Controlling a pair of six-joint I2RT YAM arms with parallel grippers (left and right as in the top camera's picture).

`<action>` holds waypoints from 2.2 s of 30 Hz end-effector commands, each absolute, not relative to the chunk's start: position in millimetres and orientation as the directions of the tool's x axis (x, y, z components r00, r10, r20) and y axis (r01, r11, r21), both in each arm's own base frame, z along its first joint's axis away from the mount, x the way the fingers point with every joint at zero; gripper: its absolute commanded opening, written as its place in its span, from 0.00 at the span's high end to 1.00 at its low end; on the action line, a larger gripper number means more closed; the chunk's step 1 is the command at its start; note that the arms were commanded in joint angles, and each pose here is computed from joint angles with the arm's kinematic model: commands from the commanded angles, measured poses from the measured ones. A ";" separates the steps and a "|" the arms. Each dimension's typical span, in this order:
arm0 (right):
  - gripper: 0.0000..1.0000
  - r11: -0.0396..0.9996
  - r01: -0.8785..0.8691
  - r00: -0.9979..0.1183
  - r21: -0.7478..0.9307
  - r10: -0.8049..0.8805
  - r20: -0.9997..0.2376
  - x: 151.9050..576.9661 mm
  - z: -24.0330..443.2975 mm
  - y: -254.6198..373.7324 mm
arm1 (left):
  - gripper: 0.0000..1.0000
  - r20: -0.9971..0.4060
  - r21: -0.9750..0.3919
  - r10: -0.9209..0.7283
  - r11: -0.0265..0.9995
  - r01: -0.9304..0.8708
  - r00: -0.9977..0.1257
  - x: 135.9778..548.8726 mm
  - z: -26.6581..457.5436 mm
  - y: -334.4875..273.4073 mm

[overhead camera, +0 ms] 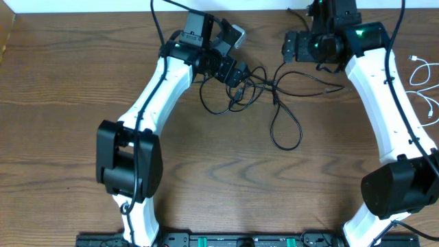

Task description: Untangle cables

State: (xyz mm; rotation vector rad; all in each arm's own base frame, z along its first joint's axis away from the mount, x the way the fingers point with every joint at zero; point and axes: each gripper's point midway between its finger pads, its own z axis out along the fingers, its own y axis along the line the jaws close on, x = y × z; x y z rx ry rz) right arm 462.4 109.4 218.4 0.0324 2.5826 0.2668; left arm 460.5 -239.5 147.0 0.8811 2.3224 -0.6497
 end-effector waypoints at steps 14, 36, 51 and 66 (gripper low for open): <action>0.01 0.985 0.003 -0.847 0.174 0.095 -0.523 459.4 226.7 91.0 | 0.22 -0.707 -0.132 0.480 0.632 0.763 -0.520 487.7 100.0 -292.6; 0.01 0.988 0.014 -0.846 0.157 0.095 -0.524 459.6 225.9 87.6 | 0.75 -0.621 -0.186 0.483 0.673 0.715 -0.617 472.9 79.9 -282.8; 0.01 0.984 -0.005 -0.849 0.178 0.090 -0.521 458.8 226.6 93.4 | 0.92 -0.725 -0.187 0.259 0.818 0.544 -0.638 500.4 177.0 -252.2; 0.01 0.638 -0.583 -0.718 0.503 -0.116 -0.686 444.0 288.2 198.8 | 0.93 -0.869 -0.303 0.003 0.787 0.537 -0.495 436.3 367.1 -212.9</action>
